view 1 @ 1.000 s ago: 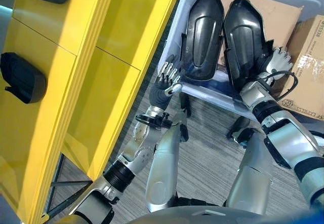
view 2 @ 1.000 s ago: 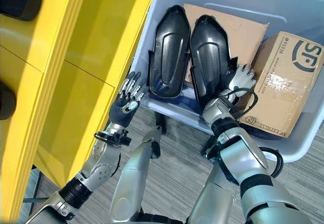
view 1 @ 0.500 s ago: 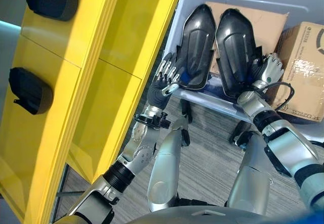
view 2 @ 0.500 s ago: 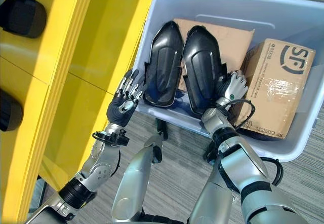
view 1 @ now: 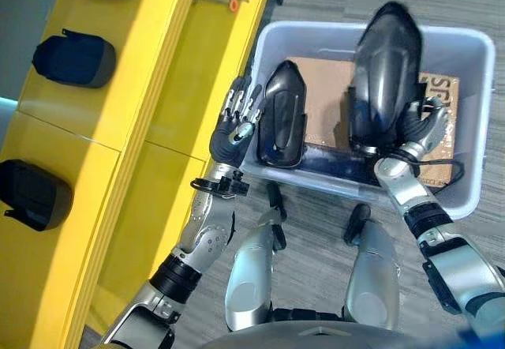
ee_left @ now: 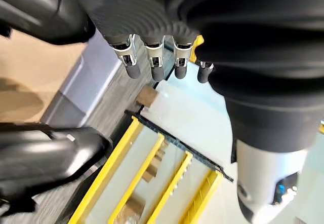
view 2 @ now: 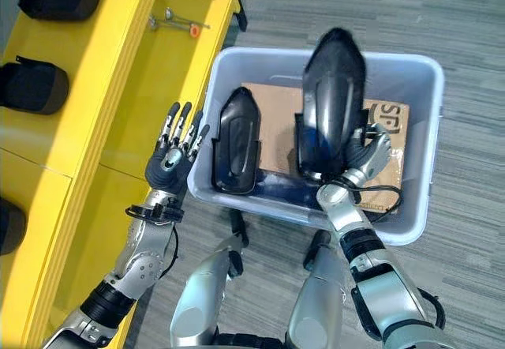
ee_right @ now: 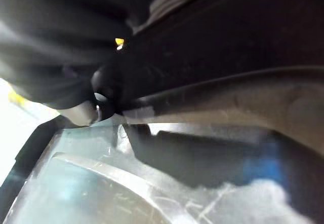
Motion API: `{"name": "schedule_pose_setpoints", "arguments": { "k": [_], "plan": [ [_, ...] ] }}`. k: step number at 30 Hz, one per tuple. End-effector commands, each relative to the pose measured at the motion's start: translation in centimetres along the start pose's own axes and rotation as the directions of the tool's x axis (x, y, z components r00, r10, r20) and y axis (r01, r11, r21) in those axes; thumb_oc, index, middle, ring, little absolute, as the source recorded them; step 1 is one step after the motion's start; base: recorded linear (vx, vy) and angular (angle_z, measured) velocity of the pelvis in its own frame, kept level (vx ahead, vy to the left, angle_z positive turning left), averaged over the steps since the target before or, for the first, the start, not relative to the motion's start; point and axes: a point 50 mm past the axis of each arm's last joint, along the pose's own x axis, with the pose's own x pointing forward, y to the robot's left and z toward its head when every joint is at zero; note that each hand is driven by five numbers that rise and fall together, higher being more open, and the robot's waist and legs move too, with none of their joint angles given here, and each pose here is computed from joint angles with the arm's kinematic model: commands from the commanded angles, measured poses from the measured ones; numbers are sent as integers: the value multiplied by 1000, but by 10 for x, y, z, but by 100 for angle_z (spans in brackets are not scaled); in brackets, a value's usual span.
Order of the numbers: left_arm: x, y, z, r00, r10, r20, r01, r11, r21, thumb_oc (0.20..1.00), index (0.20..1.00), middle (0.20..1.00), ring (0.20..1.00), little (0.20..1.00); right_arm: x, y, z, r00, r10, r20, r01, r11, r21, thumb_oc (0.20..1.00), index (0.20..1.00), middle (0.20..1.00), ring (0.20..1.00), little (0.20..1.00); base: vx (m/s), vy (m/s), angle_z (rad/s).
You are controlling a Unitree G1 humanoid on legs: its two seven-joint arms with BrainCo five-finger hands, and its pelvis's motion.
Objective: Move parts from the plastic box to the shelf.
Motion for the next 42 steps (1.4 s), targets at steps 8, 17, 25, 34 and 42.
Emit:
{"name": "schedule_pose_setpoints", "arguments": {
  "k": [8,17,25,34,42],
  "plan": [
    [-5,-7,18,997,-53,52,52,998,23,1000,1000,1000,1000,1000,25,0,69,993,33,114,-65,953,295,200,200,200,200,200,29,-1,2],
    [-29,9,23,997,59,46,-62,996,70,1000,1000,1000,1000,1000,-48,18,34,815,575,79,-550,722,419,200,200,200,200,200,158,72,-7],
    [-53,29,30,993,121,2,-120,972,201,1000,1000,1000,1000,1000,-127,7,6,498,861,101,-727,351,590,200,200,200,200,200,150,152,4],
    [-55,37,35,990,141,11,-137,944,299,1000,1000,1000,1000,1000,-165,14,4,330,933,143,-704,142,696,200,200,200,200,200,-11,187,-29],
    [-48,33,21,993,95,-69,-74,965,253,1000,1000,1000,1000,1000,-155,-4,-14,390,917,84,-662,217,717,200,200,200,200,200,-79,-49,80]
  ]
}}
